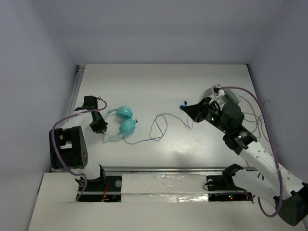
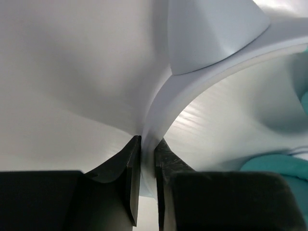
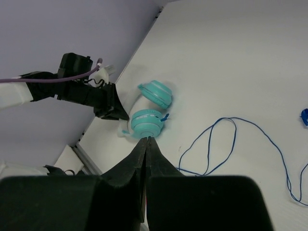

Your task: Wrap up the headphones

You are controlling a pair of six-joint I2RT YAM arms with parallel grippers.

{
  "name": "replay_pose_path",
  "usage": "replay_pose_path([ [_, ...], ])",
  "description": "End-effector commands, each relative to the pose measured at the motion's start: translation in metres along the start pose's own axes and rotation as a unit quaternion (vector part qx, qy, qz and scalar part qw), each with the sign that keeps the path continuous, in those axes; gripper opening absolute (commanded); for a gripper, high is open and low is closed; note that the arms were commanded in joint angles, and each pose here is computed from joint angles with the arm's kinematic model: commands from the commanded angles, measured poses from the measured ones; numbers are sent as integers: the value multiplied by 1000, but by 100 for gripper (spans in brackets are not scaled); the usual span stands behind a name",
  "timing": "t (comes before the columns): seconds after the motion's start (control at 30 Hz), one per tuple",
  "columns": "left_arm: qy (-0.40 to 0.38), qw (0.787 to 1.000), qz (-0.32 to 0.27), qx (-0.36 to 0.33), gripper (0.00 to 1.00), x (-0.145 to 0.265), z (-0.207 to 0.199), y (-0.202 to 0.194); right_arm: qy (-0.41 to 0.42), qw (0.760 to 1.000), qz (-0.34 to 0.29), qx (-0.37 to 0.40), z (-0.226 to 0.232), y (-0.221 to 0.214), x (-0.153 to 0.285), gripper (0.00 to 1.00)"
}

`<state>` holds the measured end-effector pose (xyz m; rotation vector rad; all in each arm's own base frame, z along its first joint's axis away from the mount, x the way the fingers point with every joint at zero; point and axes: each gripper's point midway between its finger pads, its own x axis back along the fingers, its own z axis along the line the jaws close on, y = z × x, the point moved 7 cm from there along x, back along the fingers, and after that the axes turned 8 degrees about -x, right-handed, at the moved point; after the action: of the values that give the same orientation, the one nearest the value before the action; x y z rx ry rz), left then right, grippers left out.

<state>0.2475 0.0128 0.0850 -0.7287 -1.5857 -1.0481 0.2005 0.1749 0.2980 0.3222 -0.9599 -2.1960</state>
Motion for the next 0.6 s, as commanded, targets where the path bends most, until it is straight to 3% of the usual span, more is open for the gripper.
replay_pose_path([
  [0.0,-81,988,-124,-51,0,41,-36,36,32,999,-9,8,6,2,-7,0],
  [0.13,-143,965,-203,-79,0,102,-66,59,36,999,15,29,5,3,-24,0],
  [0.23,-204,947,-227,-98,0,137,-83,66,58,995,51,70,6,3,-41,17],
  [0.37,-260,922,-263,-110,0,174,-95,76,87,986,89,107,-1,-4,-62,49],
  [0.57,-358,875,-304,-119,0,217,-115,85,113,975,114,153,-15,-11,-98,79],
])
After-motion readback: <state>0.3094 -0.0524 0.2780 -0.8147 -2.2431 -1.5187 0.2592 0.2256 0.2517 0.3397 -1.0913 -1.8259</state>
